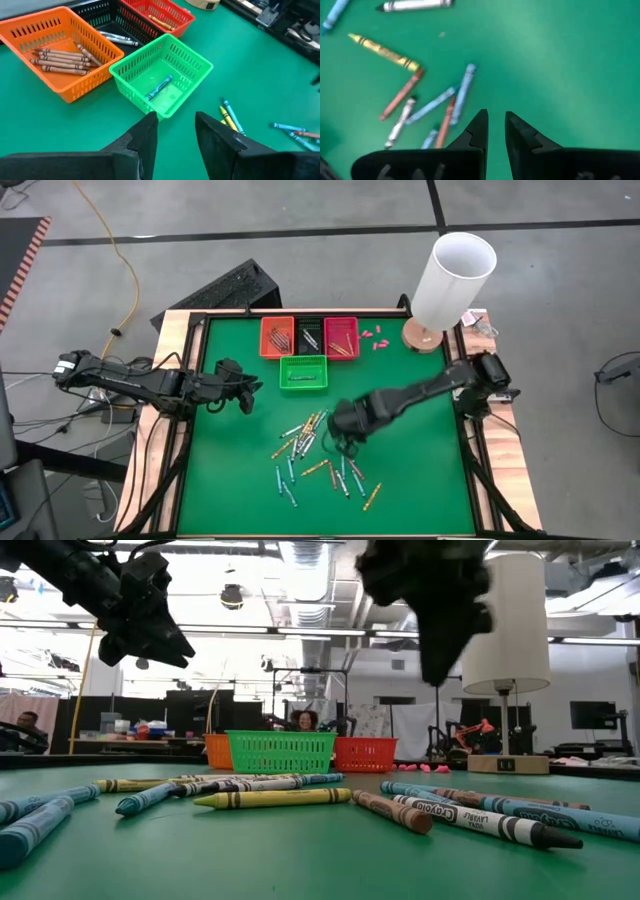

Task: Sort crayons
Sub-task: Put a red crayon in the orange basket

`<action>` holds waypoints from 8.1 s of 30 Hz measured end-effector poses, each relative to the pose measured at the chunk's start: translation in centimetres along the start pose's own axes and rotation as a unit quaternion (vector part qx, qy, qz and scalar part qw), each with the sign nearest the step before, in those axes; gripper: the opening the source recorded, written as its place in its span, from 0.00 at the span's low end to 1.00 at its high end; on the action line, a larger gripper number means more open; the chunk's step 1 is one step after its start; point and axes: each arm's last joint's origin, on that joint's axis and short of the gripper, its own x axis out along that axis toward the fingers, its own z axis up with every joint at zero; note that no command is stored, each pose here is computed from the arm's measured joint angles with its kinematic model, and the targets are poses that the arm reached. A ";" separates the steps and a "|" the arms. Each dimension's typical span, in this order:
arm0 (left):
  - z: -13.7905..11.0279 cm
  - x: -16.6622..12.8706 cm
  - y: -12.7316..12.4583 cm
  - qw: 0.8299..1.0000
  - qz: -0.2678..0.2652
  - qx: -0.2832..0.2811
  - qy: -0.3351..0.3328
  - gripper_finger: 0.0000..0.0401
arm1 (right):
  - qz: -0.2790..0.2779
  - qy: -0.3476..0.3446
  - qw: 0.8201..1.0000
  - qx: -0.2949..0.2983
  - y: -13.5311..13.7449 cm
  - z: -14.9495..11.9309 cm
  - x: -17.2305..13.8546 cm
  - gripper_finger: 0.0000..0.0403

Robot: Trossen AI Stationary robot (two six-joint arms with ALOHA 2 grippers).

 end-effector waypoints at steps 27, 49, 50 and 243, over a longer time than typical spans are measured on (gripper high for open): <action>1.3 -0.3 -1.6 0.991 -0.130 0.020 -0.029 0.33 | 0.005 -0.053 0.996 0.066 3.9 -6.1 0.8 0.43; -0.1 -0.1 -1.3 0.994 -0.103 0.034 -0.023 0.33 | 0.005 -0.029 0.999 -0.035 4.1 -7.0 0.7 0.41; -0.1 -0.1 -1.3 0.994 -0.104 0.032 -0.023 0.33 | 0.005 -0.019 0.999 -0.047 4.0 -6.9 0.8 0.41; 0.0 -0.1 -1.3 0.995 -0.095 -0.003 -0.028 0.33 | -0.026 -0.137 0.988 -0.059 -5.2 3.7 -9.7 0.25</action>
